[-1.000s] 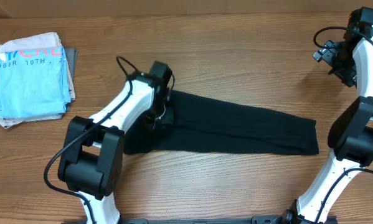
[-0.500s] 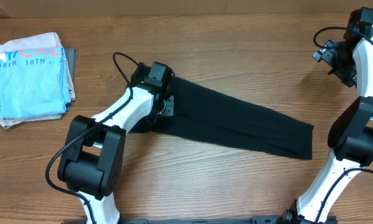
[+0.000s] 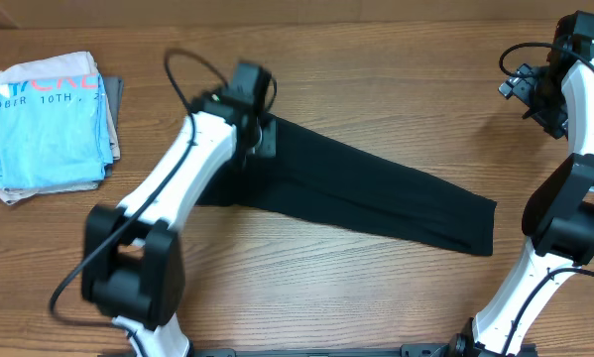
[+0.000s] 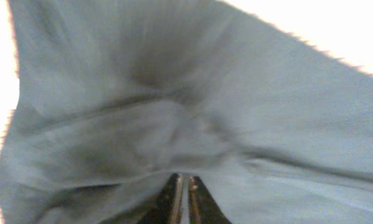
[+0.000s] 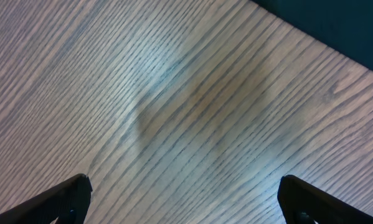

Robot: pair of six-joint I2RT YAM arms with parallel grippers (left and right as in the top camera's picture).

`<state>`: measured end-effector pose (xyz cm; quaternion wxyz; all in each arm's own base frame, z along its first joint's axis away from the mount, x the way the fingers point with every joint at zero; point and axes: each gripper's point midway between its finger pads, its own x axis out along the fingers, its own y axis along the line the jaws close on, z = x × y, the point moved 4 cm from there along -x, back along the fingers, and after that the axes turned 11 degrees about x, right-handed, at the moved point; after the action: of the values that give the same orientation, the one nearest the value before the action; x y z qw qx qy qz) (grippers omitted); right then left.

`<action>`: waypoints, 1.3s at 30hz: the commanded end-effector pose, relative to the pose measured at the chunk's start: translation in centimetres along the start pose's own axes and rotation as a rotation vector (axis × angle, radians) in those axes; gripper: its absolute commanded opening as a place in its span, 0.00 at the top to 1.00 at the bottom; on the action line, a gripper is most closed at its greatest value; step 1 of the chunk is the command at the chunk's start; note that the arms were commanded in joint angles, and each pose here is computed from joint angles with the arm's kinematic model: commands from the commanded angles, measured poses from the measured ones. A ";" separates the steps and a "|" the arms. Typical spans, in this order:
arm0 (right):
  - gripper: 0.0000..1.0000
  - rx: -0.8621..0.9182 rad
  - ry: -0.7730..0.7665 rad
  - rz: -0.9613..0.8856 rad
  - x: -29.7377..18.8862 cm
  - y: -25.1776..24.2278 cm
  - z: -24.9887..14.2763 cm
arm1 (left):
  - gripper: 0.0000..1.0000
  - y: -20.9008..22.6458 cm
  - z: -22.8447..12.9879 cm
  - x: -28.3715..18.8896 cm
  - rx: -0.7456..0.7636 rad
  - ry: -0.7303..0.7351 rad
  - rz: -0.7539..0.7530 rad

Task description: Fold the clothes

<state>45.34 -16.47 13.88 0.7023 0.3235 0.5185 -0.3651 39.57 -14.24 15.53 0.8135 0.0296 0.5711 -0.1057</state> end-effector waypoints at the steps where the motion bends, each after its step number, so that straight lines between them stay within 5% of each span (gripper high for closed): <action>1: 0.00 0.023 -0.005 0.058 -1.5 0.9 0.1 | 0.81 -0.6 3.7 -8.6 0.001 -0.211 -0.050; 4: 0.00 0.019 0.205 0.127 -1.9 1.2 -3.3 | 0.69 0.3 4.3 -11.2 -0.008 -0.268 0.013; 6: 0.00 0.008 0.299 0.109 -2.2 0.6 -4.9 | 0.50 1.4 4.4 -11.8 -0.022 -0.291 0.090; 7: 0.23 -0.015 0.311 0.102 -2.3 0.3 -5.2 | 0.34 1.9 4.3 -11.8 -0.027 -0.290 0.123; 8: 0.89 -0.018 0.330 0.086 -2.4 0.0 -5.6 | 0.17 2.4 4.2 -11.8 -0.032 -0.283 0.155; 9: 0.96 -0.012 0.370 0.067 -2.7 -0.5 -6.3 | 0.00 2.6 4.0 -11.7 -0.032 -0.272 0.171; 24: 0.96 -0.130 0.679 -0.208 -1.8 -3.1 -16.9 | 0.00 2.7 3.5 -11.0 -0.030 -0.237 0.183; 39: 0.96 -0.145 0.547 -0.326 5.0 -4.2 -21.4 | 0.00 2.7 3.5 -11.0 -0.030 -0.237 0.183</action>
<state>32.46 -1.17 3.70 0.4740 0.2765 0.7747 -0.3142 39.67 -11.01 27.11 0.8826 0.0525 0.4658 -0.0343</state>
